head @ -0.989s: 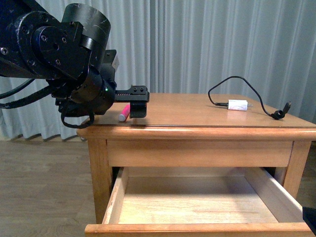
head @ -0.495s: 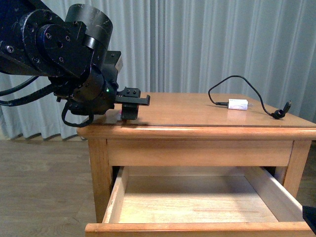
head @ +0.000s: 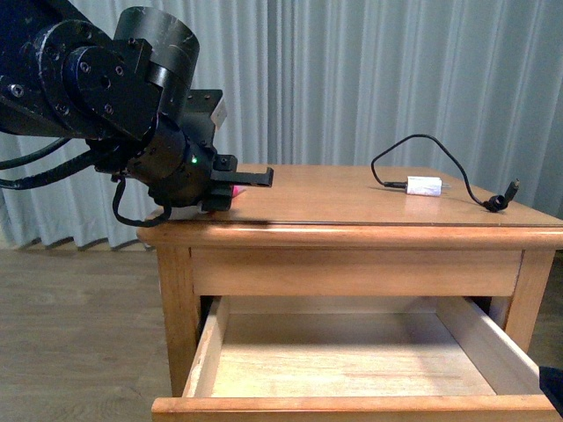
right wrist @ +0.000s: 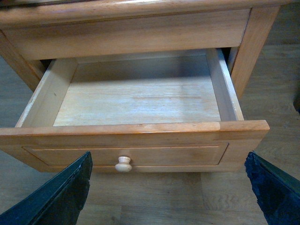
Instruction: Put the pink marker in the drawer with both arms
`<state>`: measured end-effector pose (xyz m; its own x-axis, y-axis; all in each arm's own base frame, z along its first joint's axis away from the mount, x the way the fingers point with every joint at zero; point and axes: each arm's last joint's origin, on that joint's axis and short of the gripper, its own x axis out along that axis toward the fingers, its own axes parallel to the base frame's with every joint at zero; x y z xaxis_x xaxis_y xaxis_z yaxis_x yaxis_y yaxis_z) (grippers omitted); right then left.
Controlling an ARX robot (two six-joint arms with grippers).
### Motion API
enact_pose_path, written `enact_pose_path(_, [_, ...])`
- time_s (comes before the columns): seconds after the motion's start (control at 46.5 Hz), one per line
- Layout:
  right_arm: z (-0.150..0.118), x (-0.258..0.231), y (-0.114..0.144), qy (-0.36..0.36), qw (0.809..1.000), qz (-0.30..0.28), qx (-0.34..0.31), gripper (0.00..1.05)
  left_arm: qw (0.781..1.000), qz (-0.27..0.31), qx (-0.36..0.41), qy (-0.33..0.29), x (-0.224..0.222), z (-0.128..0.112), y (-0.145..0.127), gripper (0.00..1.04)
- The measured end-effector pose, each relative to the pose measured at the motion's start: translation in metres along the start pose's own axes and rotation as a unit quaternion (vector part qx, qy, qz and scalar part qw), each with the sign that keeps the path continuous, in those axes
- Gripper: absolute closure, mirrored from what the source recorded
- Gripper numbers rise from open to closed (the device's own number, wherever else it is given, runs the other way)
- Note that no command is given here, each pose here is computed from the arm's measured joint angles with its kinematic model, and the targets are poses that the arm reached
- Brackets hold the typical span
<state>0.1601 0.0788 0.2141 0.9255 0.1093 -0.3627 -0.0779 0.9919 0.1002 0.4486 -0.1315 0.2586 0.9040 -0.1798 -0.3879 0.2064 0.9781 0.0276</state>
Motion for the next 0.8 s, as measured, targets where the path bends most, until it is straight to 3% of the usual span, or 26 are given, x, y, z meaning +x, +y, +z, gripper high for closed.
enact_pose_path(0.194, [0.0,0.0,0.0,0.0,1.0,0.0,0.0,0.08,0.988,-0.143,0.046,-0.036,-0.021,-0.007,-0.015,0.9])
enact_pose_path(0.43, [0.0,0.0,0.0,0.0,1.0,0.0,0.0,0.08,0.946,-0.277,0.143,-0.094,-0.075,-0.008,-0.03,0.9])
enact_pose_path(0.602, [0.0,0.0,0.0,0.0,1.0,0.0,0.0,0.08,0.931,-0.296,0.192,-0.09,-0.085,-0.025,-0.037,0.9])
enact_pose_path(0.796, [0.0,0.0,0.0,0.0,1.0,0.0,0.0,0.08,0.93,-0.275,0.24,-0.051,-0.066,-0.069,-0.054,0.9])
